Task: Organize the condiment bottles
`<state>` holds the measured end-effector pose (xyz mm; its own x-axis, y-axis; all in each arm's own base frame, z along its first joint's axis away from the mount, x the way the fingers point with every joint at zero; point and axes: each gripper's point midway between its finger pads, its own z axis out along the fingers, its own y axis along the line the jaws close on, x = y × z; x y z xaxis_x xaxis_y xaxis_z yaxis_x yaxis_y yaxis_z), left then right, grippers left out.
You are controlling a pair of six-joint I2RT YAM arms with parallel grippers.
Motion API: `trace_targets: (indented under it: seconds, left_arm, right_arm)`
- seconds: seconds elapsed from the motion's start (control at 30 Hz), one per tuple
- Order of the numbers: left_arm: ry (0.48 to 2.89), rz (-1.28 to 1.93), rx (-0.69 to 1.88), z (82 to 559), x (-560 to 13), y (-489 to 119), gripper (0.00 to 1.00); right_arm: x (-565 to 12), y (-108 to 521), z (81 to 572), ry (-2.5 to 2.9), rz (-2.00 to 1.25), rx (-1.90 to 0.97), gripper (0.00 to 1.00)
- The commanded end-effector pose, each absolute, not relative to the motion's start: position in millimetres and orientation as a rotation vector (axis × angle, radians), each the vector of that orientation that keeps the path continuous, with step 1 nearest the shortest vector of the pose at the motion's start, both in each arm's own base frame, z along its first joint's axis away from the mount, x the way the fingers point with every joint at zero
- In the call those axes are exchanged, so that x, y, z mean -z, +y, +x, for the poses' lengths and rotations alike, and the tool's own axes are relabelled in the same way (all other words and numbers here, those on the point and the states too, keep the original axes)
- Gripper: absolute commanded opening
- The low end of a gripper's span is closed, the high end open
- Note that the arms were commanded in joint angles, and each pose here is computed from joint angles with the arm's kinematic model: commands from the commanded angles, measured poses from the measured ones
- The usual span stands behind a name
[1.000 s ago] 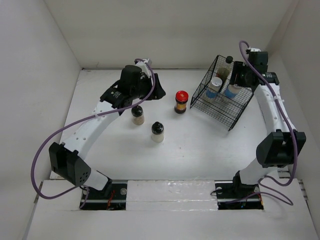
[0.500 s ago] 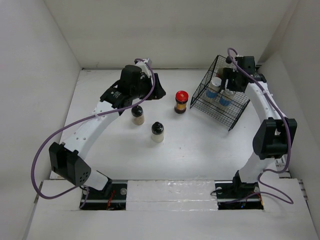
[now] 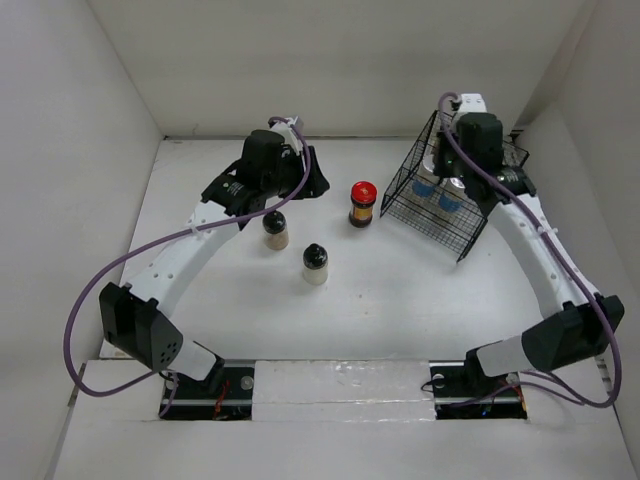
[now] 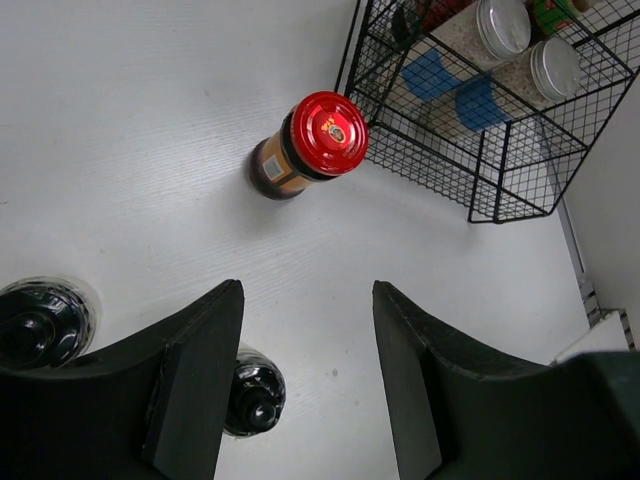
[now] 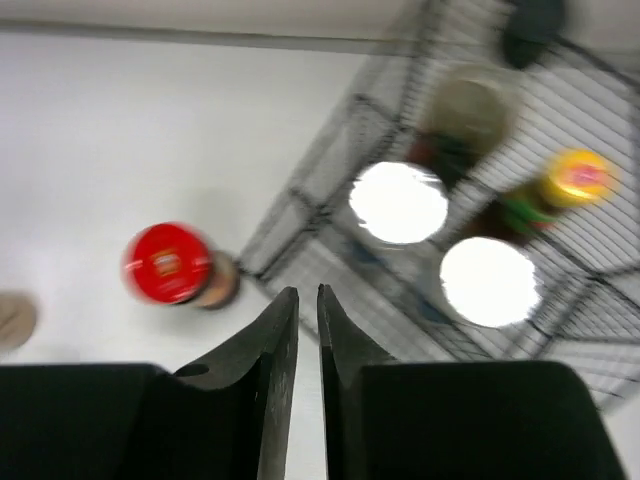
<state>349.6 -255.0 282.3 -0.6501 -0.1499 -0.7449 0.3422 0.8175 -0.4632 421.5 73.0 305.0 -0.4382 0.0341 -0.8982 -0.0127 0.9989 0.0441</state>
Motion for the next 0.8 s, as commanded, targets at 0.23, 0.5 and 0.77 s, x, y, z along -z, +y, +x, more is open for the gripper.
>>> trace_targets:
  seconds: [0.23, 0.5, 0.77]
  left_arm:
    - [2.047, 0.053, 0.678, 368.6, -328.1, -230.2, 0.47]
    - [2.076, -0.143, 0.531, 371.6, -315.5, -195.6, 0.52]
    - [2.107, -0.300, 0.709, 386.9, -294.2, -157.2, 0.54]
  right_arm:
    - [-262.1, 235.6, 427.7, 2.069, -0.425, -0.280, 0.87]
    - [-203.5, 246.3, 452.0, 2.219, -0.488, -0.206, 0.97]
    - [-179.1, 235.7, 454.9, 2.259, -0.445, -0.184, 0.97]
